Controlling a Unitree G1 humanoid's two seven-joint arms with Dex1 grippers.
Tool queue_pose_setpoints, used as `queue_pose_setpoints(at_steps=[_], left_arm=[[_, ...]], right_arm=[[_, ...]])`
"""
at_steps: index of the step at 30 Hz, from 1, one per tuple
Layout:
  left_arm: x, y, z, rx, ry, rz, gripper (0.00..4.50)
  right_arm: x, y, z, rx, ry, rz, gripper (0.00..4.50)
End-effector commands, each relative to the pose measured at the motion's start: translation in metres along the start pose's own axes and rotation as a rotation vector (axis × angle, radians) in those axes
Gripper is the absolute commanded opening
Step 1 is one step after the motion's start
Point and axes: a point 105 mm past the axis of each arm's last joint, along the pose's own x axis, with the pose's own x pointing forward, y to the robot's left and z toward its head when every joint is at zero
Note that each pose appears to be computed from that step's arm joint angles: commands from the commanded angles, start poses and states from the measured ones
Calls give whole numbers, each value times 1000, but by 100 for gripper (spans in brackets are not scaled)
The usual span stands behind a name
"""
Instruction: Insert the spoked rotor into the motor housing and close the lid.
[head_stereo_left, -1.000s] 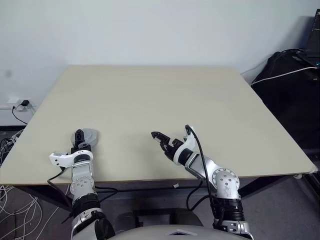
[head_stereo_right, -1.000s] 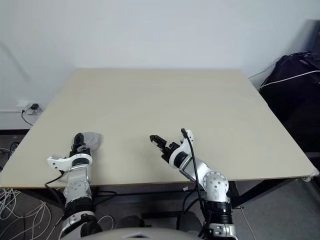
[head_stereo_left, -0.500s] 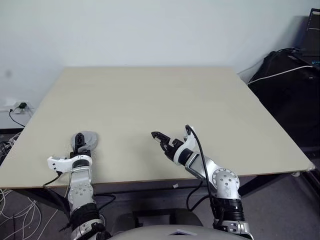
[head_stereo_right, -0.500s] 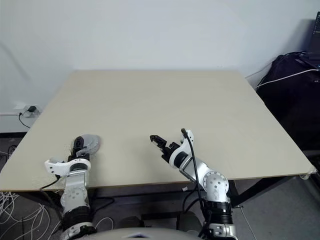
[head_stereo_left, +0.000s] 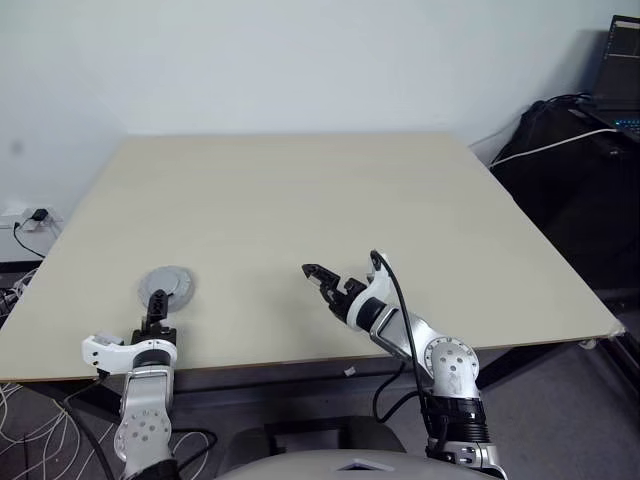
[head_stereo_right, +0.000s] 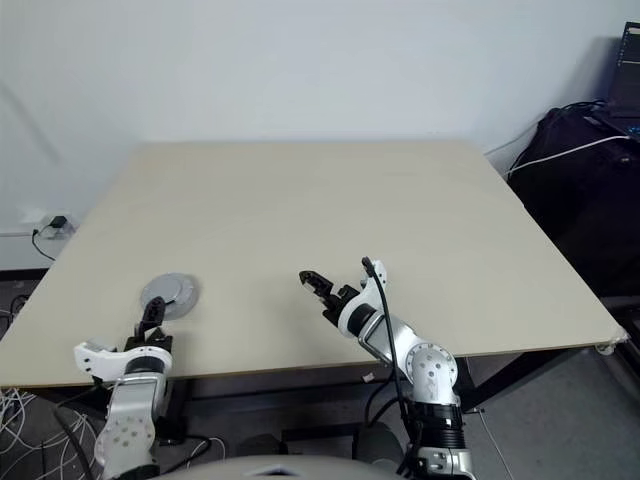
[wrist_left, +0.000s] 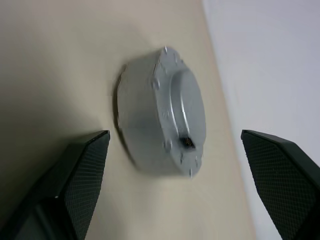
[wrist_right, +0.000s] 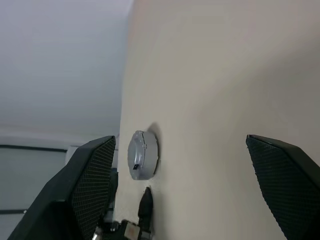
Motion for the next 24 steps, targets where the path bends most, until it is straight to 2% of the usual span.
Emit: queue_pose_setpoints(at_steps=[1,3,7,10,13,14,16,20,24], left_arm=[[-18,-48,-55,-75,189,-222,447],[-25,-64,-61,-13,241,-315,447],[-32,-85,-72,306,274,-441,447],[-28,-90,-69,545,204,-464,447],[-25,-93,-65,693,126,-492,447],[-25,-93,-65,716,114,-492,447],[-25,-91,-66,870,61,-511,447],[-27,-88,-70,1058,-10,-548,447],[-30,-80,-74,1157,-34,-571,447]], right_arm=[[3,15,1,27,-14,64,450],[3,15,1,24,-16,61,450],[-1,9,7,-49,-44,37,450],[-8,0,19,-286,-114,-32,450],[-16,-5,27,-619,-178,-78,450],[-17,-5,27,-673,-192,-77,450],[-22,-7,28,-808,-227,-78,450],[-31,-13,29,-964,-274,-79,450],[-36,-19,25,-1084,-298,-78,450]])
